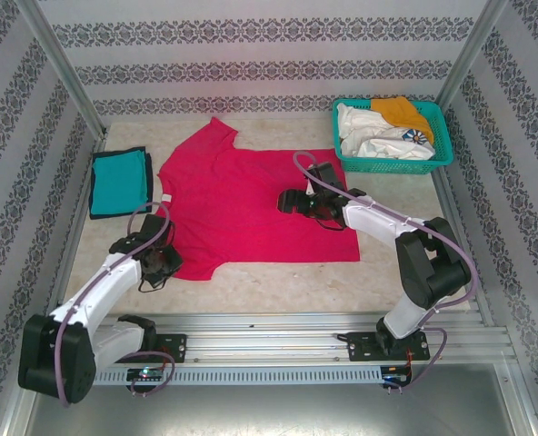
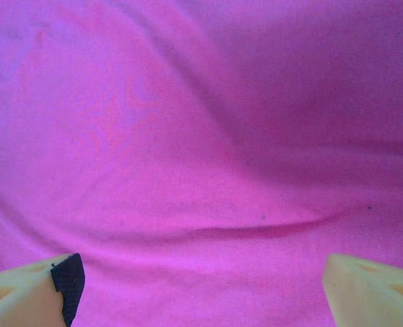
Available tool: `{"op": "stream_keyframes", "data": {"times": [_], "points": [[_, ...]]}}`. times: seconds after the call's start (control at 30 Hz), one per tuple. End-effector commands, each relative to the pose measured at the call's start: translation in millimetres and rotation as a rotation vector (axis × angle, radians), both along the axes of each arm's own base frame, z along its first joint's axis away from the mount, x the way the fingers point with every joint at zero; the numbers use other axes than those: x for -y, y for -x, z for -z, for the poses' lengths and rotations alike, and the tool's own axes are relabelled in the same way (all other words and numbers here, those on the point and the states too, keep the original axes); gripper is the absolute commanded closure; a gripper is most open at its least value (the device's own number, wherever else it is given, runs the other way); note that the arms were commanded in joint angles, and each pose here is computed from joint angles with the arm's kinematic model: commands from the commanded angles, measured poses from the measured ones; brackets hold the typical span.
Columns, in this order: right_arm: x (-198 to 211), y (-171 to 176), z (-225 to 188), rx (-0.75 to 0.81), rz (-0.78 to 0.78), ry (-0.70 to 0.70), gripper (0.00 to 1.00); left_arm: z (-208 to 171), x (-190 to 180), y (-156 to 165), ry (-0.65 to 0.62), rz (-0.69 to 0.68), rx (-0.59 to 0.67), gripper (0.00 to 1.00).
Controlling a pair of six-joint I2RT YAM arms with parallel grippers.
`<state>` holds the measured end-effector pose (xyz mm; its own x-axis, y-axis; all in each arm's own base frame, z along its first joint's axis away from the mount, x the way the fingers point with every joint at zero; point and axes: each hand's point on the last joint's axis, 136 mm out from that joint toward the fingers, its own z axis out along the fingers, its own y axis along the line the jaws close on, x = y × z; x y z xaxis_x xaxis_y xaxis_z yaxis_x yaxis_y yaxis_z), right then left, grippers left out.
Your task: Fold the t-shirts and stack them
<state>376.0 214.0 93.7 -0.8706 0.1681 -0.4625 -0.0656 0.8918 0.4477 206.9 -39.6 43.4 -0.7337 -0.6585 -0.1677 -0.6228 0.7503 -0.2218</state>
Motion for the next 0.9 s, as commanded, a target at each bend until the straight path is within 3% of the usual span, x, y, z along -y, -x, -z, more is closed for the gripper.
{"op": "stream_keyframes", "data": {"times": [0.0, 0.27, 0.53, 0.87], "points": [[1, -1, 0, 0.008, -0.003, 0.019, 0.1, 8, 3, -16, -0.003, 0.03, 0.039, 1.0], [7, 0, 4, -0.004, 0.009, 0.021, 0.1, 39, 2, 3, 0.001, -0.001, -0.088, 1.0], [10, -9, -3, 0.003, 0.016, 0.001, 0.1, 60, 11, 71, 0.101, -0.148, -0.298, 1.0], [15, -21, 3, -0.01, 0.036, -0.028, 0.1, 50, 13, 126, 0.15, -0.253, -0.411, 1.0]]}}
